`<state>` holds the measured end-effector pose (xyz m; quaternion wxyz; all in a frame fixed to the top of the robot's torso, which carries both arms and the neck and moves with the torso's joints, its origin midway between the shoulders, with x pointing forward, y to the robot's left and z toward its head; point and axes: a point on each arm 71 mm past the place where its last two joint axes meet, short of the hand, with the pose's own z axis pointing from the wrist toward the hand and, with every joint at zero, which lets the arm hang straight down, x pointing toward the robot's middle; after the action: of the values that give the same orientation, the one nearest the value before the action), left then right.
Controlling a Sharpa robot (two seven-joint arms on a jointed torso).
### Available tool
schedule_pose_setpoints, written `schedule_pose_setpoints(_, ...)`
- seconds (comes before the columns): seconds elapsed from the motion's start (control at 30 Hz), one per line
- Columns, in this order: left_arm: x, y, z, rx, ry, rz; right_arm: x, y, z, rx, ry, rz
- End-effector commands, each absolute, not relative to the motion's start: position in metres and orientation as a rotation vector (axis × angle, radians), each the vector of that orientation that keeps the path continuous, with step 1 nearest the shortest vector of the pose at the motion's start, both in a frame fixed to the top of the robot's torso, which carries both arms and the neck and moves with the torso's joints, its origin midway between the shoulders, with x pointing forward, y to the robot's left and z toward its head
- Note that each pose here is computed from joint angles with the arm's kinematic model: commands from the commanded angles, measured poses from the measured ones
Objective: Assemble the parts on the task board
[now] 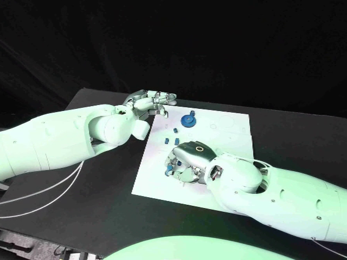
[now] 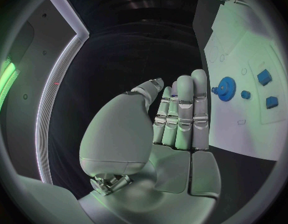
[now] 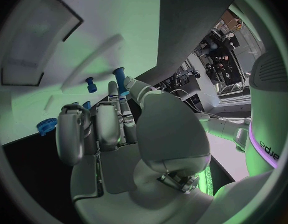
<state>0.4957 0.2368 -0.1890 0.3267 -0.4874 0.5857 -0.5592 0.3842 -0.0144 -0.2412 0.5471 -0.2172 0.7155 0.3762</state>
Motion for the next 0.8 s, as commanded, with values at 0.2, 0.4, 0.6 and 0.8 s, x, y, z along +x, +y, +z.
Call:
schedule_pose_setpoints(0.2,0.495,0.2352,-0.1882,-1.27,1.542,-1.485,0.3845,-0.0151,-0.242,-0.525,1.678,0.876)
schedule_pose_setpoints(0.4,0.495,0.2354,-0.1882,-1.27,1.541,-1.483,0.3852,-0.0167,-0.2405,-0.506,1.655,0.886)
schedule_pose_setpoints(0.6,0.4952,0.2362,-0.1883,-1.272,1.539,-1.479,0.3834,-0.0187,-0.2372,-0.484,1.621,0.915)
schedule_pose_setpoints(0.8,0.4952,0.237,-0.1884,-1.273,1.539,-1.475,0.3799,-0.0185,-0.2355,-0.475,1.62,0.945)
